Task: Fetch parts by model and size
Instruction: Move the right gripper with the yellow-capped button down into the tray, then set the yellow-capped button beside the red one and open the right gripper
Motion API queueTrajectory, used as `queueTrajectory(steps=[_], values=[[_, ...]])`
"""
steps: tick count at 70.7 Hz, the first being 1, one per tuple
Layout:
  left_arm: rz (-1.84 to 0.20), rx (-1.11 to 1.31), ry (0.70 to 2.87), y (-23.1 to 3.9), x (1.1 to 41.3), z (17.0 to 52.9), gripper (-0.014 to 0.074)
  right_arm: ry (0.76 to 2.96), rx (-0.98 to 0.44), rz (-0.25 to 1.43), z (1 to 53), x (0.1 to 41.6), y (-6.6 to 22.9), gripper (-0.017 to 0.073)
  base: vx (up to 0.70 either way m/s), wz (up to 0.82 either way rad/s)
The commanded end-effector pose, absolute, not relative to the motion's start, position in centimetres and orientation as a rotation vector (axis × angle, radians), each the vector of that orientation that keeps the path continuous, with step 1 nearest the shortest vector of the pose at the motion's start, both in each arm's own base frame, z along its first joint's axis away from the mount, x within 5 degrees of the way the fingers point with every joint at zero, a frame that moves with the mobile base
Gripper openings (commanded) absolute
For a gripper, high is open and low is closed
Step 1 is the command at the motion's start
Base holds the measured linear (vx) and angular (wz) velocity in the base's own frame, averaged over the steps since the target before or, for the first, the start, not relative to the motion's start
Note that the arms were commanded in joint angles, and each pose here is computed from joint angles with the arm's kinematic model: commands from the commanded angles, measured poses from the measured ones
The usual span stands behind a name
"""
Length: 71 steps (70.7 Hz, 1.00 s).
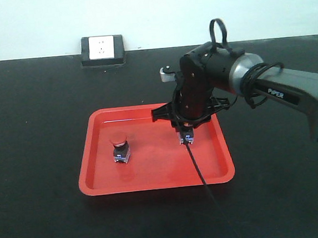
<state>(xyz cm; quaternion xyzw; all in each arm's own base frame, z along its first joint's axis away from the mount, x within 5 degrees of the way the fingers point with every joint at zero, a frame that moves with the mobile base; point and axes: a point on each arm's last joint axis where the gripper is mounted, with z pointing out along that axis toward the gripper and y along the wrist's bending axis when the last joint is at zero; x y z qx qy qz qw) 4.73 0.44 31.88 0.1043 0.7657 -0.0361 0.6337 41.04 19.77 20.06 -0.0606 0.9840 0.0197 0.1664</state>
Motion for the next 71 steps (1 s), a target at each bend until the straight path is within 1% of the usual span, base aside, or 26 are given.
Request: queueTrajectory(steps=[1, 19, 34, 40, 44, 50, 58, 59, 63, 65, 67, 69, 71], values=[[-0.091, 0.253, 1.681, 0.2, 4.8, 33.1, -0.0006, 2.7, -0.185, 0.086, 22.8, 41.5, 19.9, -0.0003, 0.0, 0.0], [-0.091, 0.253, 1.681, 0.2, 4.8, 33.1, -0.0006, 2.742, -0.191, 0.064, 20.6, 41.8, 20.1, -0.0003, 0.0, 0.0], [-0.091, 0.253, 1.681, 0.2, 4.8, 33.1, -0.0006, 2.748, -0.193, 0.06, 20.4, 41.9, 20.1, 0.0001, 0.0, 0.0], [-0.091, 0.252, 1.682, 0.2, 4.8, 33.1, -0.0006, 2.747, -0.193, 0.06, 20.4, 41.9, 20.1, 0.0018, 0.0, 0.0], [-0.091, 0.252, 1.682, 0.2, 4.8, 33.1, -0.0006, 2.745, -0.193, 0.06, 20.4, 41.9, 20.1, 0.0048, 0.0, 0.0], [-0.09, 0.252, 1.684, 0.3, 4.8, 33.0, -0.0006, 2.745, -0.196, 0.059, 20.4, 41.9, 20.1, 0.0124, 0.0, 0.0], [-0.088, 0.251, 1.688, 0.3, 4.8, 33.0, -0.0006, 2.745, -0.2, 0.059, 20.4, 41.9, 20.1, 0.0274, 0.0, 0.0], [-0.088, 0.251, 1.689, 0.3, 4.8, 33.0, -0.0006, 2.746, -0.2, 0.059, 20.4, 41.9, 20.1, 0.0309, 0.0, 0.0], [-0.086, 0.25, 1.693, 0.3, 4.8, 33.0, -0.0006, 2.744, -0.2, 0.06, 20.5, 41.9, 20.1, 0.0395, 0.0, 0.0], [-0.085, 0.25, 1.695, 0.3, 4.8, 32.9, -0.0006, 2.741, -0.199, 0.061, 20.7, 41.8, 20.1, 0.0458, 0.0, 0.0], [-0.084, 0.249, 1.698, 0.3, 4.8, 32.9, -0.0006, 2.739, -0.199, 0.063, 20.8, 41.8, 20.1, 0.0494, 0.0, 0.0], [-0.082, 0.248, 1.702, 0.3, 4.8, 32.9, -0.0006, 2.735, -0.198, 0.065, 20.9, 41.8, 20.1, 0.0553, 0.0, 0.0], [-0.081, 0.248, 1.704, 0.3, 4.8, 32.9, -0.0006, 2.731, -0.198, 0.067, 21.2, 41.8, 20.0, 0.0586, 0.0, 0.0]])
